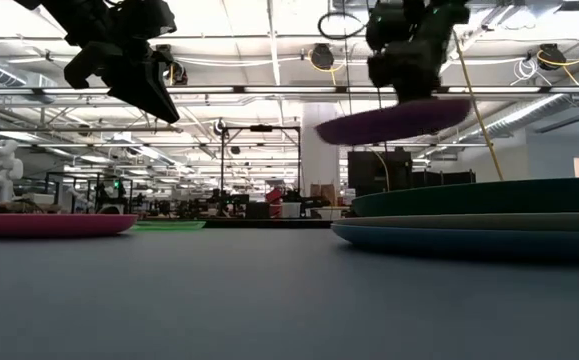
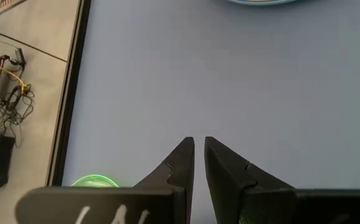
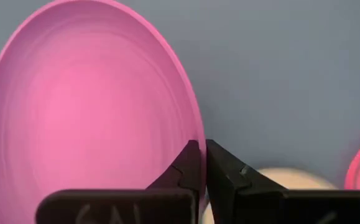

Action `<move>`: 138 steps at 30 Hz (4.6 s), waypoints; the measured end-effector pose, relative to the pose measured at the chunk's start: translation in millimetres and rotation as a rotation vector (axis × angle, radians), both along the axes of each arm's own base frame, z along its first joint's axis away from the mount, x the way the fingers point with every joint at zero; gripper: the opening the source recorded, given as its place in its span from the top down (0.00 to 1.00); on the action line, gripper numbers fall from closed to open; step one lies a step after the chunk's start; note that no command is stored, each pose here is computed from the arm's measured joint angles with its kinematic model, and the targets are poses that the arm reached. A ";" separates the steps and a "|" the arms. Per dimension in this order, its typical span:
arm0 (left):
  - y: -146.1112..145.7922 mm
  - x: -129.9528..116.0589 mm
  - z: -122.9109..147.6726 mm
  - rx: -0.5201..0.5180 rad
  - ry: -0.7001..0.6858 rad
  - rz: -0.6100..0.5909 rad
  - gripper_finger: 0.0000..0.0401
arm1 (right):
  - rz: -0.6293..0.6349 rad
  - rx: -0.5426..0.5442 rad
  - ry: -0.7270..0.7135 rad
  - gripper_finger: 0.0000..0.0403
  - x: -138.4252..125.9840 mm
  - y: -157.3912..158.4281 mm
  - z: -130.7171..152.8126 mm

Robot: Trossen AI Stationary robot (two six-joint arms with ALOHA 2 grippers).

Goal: Stack plastic plates
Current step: Stack the purple plate on top of the dark green plate, then stack the pink plate on top of the purple plate

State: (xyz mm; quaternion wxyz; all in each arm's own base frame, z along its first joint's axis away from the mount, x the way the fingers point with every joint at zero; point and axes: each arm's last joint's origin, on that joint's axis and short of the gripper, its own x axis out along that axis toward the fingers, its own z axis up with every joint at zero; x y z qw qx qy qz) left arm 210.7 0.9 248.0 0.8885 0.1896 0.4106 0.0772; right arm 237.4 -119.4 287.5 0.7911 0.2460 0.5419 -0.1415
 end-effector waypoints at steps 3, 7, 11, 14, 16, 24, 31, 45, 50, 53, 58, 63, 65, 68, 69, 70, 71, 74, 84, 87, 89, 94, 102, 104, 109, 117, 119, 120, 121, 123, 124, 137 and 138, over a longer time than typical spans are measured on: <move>0.0 0.1 -0.1 -0.005 -0.002 0.005 0.88 | 0.065 0.015 0.007 0.99 -1.2 24.5 -5.5; 0.0 0.1 -0.1 -0.009 -0.004 0.010 0.88 | 0.108 0.039 0.032 0.99 -12.2 50.2 -30.9; 0.0 0.0 0.0 -0.016 -0.007 0.018 0.88 | 0.090 0.039 -0.017 0.99 -28.4 63.0 -65.8; 0.0 0.1 0.0 -0.018 -0.008 0.019 0.88 | 0.044 0.041 -0.062 0.99 -40.6 66.8 -85.5; -0.1 0.1 0.0 -0.019 -0.009 0.020 0.88 | 0.014 0.051 -0.052 0.99 -48.9 69.1 -95.5; -0.1 2.4 2.1 -0.021 -0.042 0.020 0.88 | -0.033 0.077 -0.009 0.96 -60.4 72.4 -109.8; -0.2 4.3 3.9 -0.051 -0.082 0.049 0.88 | -0.051 0.024 0.013 0.85 -61.6 70.9 -110.3; -2.6 1.1 -4.2 -0.276 -0.094 0.295 0.88 | -0.064 -0.090 -0.004 0.76 -65.2 68.9 -103.7; -6.7 1.6 -14.1 -0.333 -0.040 0.378 0.88 | -0.068 -0.104 -0.060 0.76 -71.7 70.9 -93.5; -8.9 3.9 -19.6 -0.370 -0.028 0.433 0.88 | -0.088 -0.103 -0.092 0.75 -77.3 72.6 -87.0; -8.5 10.2 -31.5 -0.425 -0.038 0.607 0.88 | -0.072 -0.139 -0.206 0.71 -84.1 78.0 -72.2; -3.7 2.4 -52.2 -0.407 0.068 0.892 0.88 | -0.056 -0.241 -0.363 0.71 -87.2 86.0 -54.7; -0.8 -1.7 -59.7 -0.402 0.111 1.014 0.88 | -0.038 -0.272 -0.429 0.71 -87.3 88.7 -48.2; 0.1 1.2 -68.1 -0.419 0.123 1.096 0.88 | -0.008 -0.308 -0.528 0.71 -86.2 91.6 -38.8; -0.7 3.0 -69.9 -0.432 0.126 1.097 0.88 | 0.001 -0.318 -0.555 0.71 -85.9 92.4 -36.2; -1.8 4.5 -71.1 -0.439 0.130 1.094 0.88 | 0.011 -0.328 -0.576 0.71 -85.9 93.0 -34.1; -2.7 5.8 -71.8 -0.444 0.137 1.092 0.88 | 0.019 -0.334 -0.595 0.71 -86.0 93.7 -32.3; -5.9 7.6 -71.5 -0.460 0.132 1.086 0.88 | 0.022 -0.344 -0.624 0.71 -87.4 94.9 -29.1; -17.1 7.9 -71.5 -0.511 0.160 1.049 0.88 | 0.008 -0.339 -0.628 0.71 -88.1 94.9 -28.5; -16.2 8.0 -71.5 -0.510 0.161 1.050 0.88 | 0.008 -0.339 -0.629 0.71 -88.0 94.9 -28.4; -14.9 7.8 -71.5 -0.499 0.163 1.048 0.88 | 0.010 -0.341 -0.628 0.71 -88.1 94.9 -28.5; -11.4 7.5 -71.5 -0.488 0.161 1.058 0.95 | 0.028 -0.356 -0.626 0.71 -88.1 94.8 -28.4; -7.4 7.8 -71.5 -0.516 0.145 1.108 0.91 | 0.035 -0.362 -0.625 0.71 -88.1 94.8 -28.5; -7.7 7.8 -71.5 -0.519 0.154 1.098 0.86 | 0.039 -0.365 -0.624 0.71 -88.1 94.8 -28.4; -7.0 7.7 -71.4 -0.496 0.146 1.093 0.73 | 0.049 -0.374 -0.623 0.71 -88.0 94.8 -28.3; -6.5 13.0 -85.2 -0.433 0.172 1.125 0.66 | 0.055 -0.379 -0.622 0.71 -88.1 94.8 -28.4; -6.7 16.4 -93.8 -0.414 0.197 1.132 0.66 | 0.055 -0.379 -0.622 0.71 -88.0 94.8 -28.4; -6.8 18.0 -97.5 -0.408 0.204 1.135 0.66 | 0.055 -0.379 -0.622 0.71 -88.0 94.8 -28.4; -6.9 19.5 -100.9 -0.401 0.210 1.137 0.66 | 0.055 -0.379 -0.622 0.71 -88.0 94.8 -28.4; -6.7 20.6 -106.6 -0.378 0.224 1.149 0.66 | 0.055 -0.379 -0.622 0.71 -88.0 94.8 -28.4; -6.6 21.0 -108.9 -0.368 0.231 1.152 0.66 | 0.055 -0.379 -0.622 0.71 -88.0 94.8 -28.3; -10.0 22.7 -109.4 -0.311 0.262 1.114 0.96 | 0.068 -0.391 -0.619 0.71 -88.0 94.6 -28.4; -11.4 25.6 -105.9 -0.311 0.261 1.094 0.96 | 0.068 -0.391 -0.619 0.71 -88.0 94.6 -28.4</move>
